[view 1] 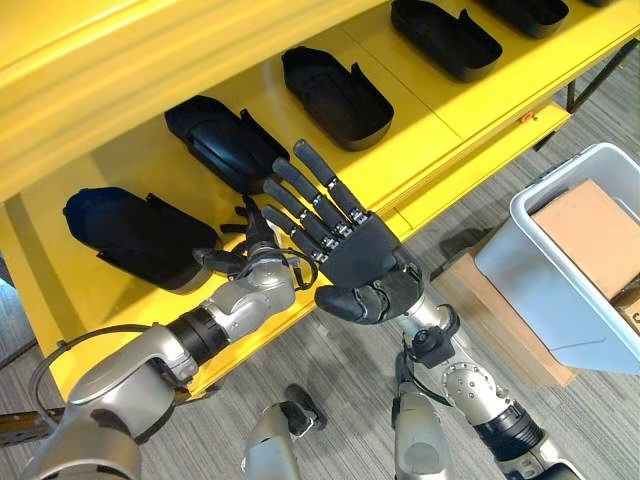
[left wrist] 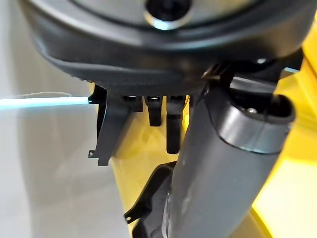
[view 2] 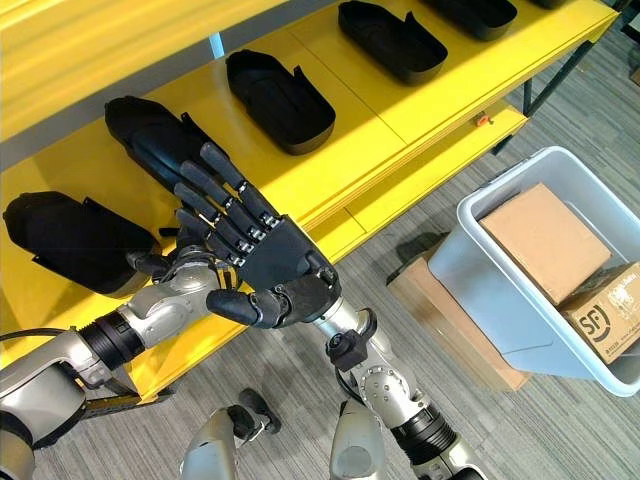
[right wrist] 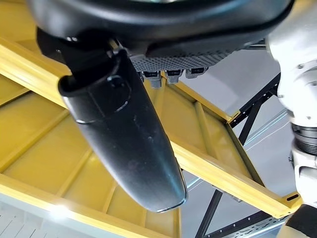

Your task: Move parts from the plastic box to the shelf.

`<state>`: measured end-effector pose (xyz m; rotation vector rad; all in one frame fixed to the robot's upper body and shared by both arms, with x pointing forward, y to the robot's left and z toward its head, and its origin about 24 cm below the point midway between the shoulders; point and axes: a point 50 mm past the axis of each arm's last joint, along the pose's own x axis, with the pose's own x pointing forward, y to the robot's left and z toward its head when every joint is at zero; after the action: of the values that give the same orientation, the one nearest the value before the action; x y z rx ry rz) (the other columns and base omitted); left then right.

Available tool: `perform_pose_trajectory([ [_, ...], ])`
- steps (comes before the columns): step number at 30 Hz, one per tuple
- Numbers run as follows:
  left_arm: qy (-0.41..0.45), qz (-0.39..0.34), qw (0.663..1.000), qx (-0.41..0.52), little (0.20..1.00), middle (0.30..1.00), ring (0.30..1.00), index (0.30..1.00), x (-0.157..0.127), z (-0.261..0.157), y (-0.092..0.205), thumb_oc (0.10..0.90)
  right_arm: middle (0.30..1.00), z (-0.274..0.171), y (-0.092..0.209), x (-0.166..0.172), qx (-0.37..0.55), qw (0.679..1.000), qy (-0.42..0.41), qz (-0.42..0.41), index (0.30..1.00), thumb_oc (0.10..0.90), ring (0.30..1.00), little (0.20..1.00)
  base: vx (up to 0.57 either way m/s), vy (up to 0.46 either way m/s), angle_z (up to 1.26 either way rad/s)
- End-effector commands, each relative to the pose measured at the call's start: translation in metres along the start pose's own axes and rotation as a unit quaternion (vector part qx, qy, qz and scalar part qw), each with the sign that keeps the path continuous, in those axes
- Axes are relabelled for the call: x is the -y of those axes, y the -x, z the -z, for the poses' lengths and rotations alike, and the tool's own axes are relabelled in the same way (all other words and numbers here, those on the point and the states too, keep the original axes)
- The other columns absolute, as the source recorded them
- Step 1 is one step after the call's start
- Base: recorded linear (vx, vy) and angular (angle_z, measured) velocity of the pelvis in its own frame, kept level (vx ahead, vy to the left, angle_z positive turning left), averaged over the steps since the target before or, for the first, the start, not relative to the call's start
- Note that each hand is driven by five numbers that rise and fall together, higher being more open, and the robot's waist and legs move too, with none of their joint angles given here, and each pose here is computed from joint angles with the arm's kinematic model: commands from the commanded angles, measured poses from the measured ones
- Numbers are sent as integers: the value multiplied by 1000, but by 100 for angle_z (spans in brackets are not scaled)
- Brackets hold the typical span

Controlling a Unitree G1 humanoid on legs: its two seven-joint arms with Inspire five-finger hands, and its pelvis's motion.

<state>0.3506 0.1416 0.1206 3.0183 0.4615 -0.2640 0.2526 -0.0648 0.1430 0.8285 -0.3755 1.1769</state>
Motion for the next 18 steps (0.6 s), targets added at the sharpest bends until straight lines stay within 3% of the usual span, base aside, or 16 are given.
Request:
perform_pose_trajectory([
  [1, 37, -37, 998, 27, 1000, 1000, 1000, 1000, 1, -9, 0, 900, 1000, -25, -33, -27, 68, 991, 31, -109, 1000, 900, 1000, 1000, 0, 0, 0],
  [9, 71, -148, 982, 97, 1000, 1000, 1000, 1000, -7, -25, 0, 900, 1000, -24, -35, -27, 66, 992, 31, -106, 1000, 900, 1000, 1000, -32, 14, 3],
  [14, 105, -244, 951, 159, 1000, 1000, 1000, 1000, -32, -30, 10, 900, 1000, -22, -37, -25, 65, 992, 26, -106, 1000, 900, 1000, 1000, -18, 20, 9],
  [18, 110, -247, 948, 169, 1000, 1000, 1000, 1000, -48, -25, 17, 900, 1000, -21, -40, -25, 66, 992, 21, -108, 1000, 900, 1000, 1000, -22, 3, 5],
])
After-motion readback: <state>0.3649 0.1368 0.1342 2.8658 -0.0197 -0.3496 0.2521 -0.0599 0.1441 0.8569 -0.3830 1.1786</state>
